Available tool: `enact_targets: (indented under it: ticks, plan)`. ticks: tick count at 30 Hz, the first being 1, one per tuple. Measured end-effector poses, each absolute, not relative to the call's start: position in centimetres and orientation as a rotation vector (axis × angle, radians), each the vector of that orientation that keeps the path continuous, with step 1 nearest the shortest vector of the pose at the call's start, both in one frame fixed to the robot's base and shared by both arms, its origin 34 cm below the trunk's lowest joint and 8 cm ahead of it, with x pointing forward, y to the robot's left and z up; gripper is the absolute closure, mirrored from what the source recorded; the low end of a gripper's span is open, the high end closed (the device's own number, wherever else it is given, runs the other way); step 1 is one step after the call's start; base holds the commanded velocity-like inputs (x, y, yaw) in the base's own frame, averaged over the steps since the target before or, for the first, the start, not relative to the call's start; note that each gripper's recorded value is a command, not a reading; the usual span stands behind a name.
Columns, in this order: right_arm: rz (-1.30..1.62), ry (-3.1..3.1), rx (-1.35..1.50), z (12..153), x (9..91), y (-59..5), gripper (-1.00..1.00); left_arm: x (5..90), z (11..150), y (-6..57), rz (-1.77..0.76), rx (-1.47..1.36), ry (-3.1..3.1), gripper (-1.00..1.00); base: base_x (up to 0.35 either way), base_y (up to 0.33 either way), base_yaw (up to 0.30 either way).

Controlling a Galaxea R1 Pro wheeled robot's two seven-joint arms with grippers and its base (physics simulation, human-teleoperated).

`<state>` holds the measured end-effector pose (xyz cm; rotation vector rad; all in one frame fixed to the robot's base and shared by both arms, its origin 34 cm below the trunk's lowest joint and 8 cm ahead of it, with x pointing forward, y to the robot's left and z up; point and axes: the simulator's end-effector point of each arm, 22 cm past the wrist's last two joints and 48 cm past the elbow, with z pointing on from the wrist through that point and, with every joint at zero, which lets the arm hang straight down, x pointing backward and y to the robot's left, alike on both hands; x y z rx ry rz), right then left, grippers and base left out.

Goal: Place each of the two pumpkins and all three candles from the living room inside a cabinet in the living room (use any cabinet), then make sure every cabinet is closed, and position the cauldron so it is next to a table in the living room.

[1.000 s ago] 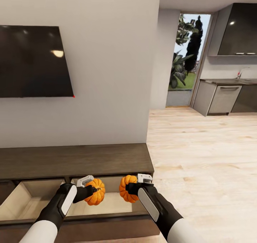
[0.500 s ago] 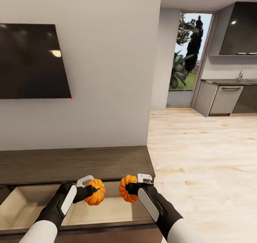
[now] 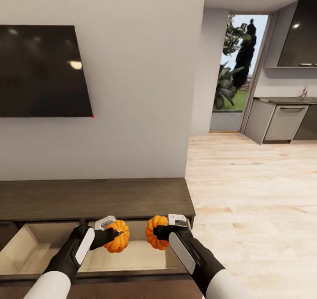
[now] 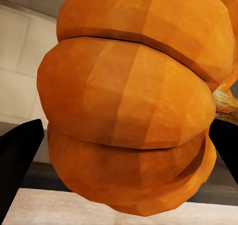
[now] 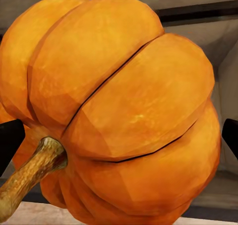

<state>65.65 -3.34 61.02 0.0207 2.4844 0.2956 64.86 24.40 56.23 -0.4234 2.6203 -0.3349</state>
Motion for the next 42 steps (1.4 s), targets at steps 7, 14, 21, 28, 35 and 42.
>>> enact_targets:
  ticks: [7,14,21,28,35,42]
  plan:
    - [0.295,2.484,0.020,59.6,65.4,-3.3,1.00,64.6,54.8,24.4,-0.335,-0.423,2.621,1.00,0.000,0.000,0.011]
    - [0.296,2.484,0.020,58.2,65.2,-3.3,1.00,64.4,53.4,24.3,-0.336,-0.422,2.622,1.00,0.000,0.000,0.000]
    - [0.295,2.482,0.020,57.4,65.1,-3.3,1.00,64.3,52.6,24.2,-0.341,-0.424,2.621,1.00,0.000,0.000,0.058]
    - [0.296,2.482,0.021,57.5,65.1,-3.3,1.00,64.2,52.6,24.3,-0.339,-0.422,2.623,1.00,0.052,0.000,0.041]
    - [0.295,2.482,0.018,57.5,65.1,-3.3,1.00,64.2,52.7,24.2,-0.344,-0.421,2.623,1.00,0.122,0.000,0.001]
    - [0.295,2.483,0.015,56.8,64.9,-3.2,1.00,64.1,52.0,24.2,-0.344,-0.422,2.623,1.00,0.005,0.000,0.000]
